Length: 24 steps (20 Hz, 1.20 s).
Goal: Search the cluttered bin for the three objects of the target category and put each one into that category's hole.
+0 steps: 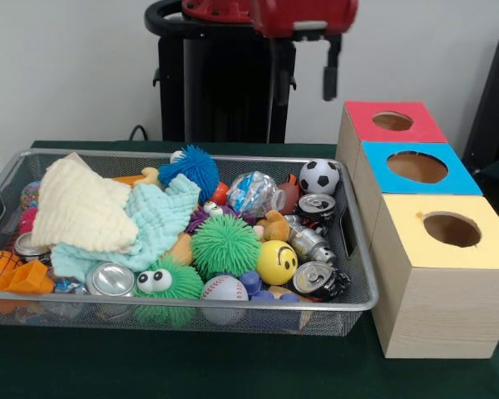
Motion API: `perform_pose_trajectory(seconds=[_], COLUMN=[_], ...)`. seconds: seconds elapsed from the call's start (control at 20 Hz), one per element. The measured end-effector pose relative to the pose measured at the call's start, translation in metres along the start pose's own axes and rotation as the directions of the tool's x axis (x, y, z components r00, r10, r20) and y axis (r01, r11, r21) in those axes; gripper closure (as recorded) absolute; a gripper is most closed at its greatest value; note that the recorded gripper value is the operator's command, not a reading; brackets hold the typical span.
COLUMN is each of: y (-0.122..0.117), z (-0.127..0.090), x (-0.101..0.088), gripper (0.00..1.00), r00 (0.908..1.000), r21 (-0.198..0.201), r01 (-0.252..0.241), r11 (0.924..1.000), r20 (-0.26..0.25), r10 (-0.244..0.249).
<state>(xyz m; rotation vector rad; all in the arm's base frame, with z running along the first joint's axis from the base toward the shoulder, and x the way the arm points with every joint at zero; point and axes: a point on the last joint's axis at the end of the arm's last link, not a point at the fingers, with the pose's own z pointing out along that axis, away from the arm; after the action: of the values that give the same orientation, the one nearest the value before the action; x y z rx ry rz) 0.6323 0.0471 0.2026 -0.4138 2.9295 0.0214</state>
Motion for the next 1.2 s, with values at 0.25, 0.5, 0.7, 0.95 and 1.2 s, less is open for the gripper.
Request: perform_pose_trajectory(seconds=[0.25,0.5,0.7,0.95,1.2], y=[0.032,0.031,0.017,-0.007,-0.024], z=[0.036,0.058,0.072,0.083,0.087], x=[-0.020,-0.032,-0.041,-0.054,-0.067], gripper=[0.00,0.00,0.00,0.00,0.00], r00=[0.9997,0.9994,0.9971,0.9913,0.9859], r21=[-0.044,-0.071,-0.080,-0.076,-0.072], r01=[0.015,-0.023,-0.071,-0.131,-0.167], r11=[0.9989,0.9972,0.9943,0.9885,0.9833], r20=[-0.019,-0.029,-0.031,-0.021,-0.015], r10=[-0.016,0.021,0.069,0.130,0.167])
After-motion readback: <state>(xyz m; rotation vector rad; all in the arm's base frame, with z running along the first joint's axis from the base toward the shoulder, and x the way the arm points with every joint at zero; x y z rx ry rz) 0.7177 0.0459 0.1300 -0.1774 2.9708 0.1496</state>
